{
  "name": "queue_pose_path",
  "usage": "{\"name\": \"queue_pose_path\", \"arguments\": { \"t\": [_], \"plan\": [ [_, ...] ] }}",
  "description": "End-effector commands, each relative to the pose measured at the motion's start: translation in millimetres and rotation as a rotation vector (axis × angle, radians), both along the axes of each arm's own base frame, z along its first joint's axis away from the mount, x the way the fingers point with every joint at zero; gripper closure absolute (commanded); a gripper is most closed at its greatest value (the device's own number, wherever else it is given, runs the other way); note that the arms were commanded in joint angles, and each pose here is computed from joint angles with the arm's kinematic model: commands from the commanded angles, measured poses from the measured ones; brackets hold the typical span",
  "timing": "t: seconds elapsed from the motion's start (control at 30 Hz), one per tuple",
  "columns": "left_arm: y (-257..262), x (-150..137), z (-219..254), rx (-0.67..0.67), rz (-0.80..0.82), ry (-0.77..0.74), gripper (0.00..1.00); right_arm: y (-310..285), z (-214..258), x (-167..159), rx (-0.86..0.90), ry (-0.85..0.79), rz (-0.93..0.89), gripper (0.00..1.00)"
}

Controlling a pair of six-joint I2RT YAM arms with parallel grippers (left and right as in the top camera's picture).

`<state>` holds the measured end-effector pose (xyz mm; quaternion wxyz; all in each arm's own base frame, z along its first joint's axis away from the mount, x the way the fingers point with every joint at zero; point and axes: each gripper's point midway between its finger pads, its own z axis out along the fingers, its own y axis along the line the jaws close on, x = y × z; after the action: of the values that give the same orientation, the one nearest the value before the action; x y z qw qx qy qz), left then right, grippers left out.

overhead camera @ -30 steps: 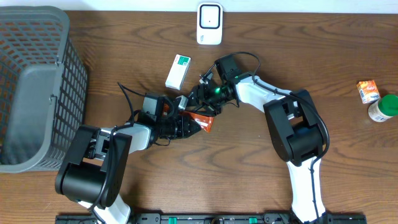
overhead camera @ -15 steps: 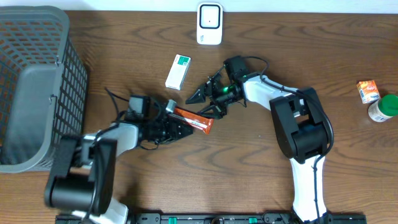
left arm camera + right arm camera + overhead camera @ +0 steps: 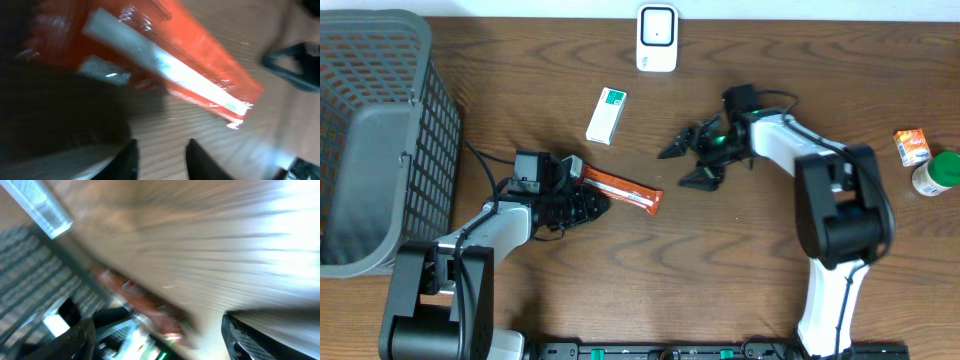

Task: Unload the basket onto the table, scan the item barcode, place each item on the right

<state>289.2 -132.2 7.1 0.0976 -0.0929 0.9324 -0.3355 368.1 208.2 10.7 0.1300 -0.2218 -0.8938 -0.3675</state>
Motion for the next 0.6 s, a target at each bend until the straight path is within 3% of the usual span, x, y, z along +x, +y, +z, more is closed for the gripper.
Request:
{"name": "queue_pose_path", "arguments": {
  "t": [0.0, 0.17, 0.23, 0.3, 0.57],
  "plan": [
    [25, 4, -16, 0.143, 0.095, 0.025, 0.81, -122, -82, -19, -0.719, -0.027, 0.033, 0.19],
    [36, 13, -20, 0.205, 0.129, -0.006, 0.83, -117, -46, -21, -0.682, -0.046, 0.024, 0.09],
    [35, 16, -22, 0.198, 0.147, -0.005, 0.70, -115, -42, -29, -0.663, -0.020, 0.032, 0.09],
    [35, 23, -26, 0.184, 0.172, -0.009, 0.64, -113, -41, -39, -0.657, 0.020, 0.048, 0.12],
    [18, 39, -40, 0.073, 0.177, -0.028, 0.64, -105, -41, -53, -0.647, 0.052, 0.089, 0.16]
  ]
}}
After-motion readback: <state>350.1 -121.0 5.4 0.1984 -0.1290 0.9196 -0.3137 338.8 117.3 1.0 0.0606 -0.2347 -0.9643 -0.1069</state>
